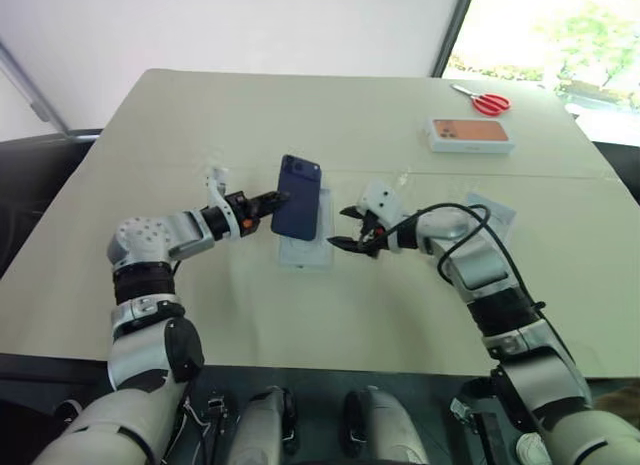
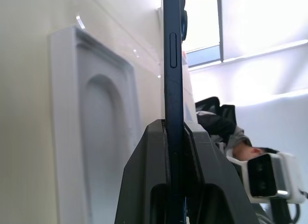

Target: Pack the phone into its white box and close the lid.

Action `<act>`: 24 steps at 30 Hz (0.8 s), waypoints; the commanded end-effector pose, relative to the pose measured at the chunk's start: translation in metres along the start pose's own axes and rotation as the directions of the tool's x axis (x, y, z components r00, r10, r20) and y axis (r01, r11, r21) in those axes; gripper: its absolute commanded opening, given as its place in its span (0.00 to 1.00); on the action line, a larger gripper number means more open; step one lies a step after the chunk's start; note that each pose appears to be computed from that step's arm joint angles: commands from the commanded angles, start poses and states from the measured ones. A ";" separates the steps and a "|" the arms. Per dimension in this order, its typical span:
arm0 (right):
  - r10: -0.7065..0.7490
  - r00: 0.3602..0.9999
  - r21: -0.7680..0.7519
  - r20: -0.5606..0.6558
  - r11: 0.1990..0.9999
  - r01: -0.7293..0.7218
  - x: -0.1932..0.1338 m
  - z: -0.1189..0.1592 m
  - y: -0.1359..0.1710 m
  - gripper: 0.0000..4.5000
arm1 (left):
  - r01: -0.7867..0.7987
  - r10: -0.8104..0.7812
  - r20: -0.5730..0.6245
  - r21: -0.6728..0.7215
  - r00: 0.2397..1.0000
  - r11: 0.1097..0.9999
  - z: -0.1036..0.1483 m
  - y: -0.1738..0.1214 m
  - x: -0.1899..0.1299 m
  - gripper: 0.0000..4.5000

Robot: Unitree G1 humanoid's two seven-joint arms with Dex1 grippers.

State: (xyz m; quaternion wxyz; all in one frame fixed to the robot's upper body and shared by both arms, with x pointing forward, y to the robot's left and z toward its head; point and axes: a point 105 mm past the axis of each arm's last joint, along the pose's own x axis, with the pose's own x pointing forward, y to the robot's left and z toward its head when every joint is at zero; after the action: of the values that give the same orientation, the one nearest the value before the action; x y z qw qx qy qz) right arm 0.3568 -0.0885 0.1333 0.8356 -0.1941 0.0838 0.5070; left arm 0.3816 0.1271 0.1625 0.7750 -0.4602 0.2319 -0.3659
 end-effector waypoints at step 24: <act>0.000 0.999 -0.087 0.042 0.996 0.004 -0.011 0.013 -0.003 0.77 | -0.091 0.091 -0.003 -0.007 0.996 0.996 -0.031 0.015 0.005 0.21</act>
State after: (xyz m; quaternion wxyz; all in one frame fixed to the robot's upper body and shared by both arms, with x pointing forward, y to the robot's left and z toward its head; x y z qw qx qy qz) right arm 0.3519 -0.0999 0.1370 0.8314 -0.2091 0.0705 0.5100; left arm 0.3681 0.1132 0.1212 0.7879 -0.4553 0.2738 -0.3113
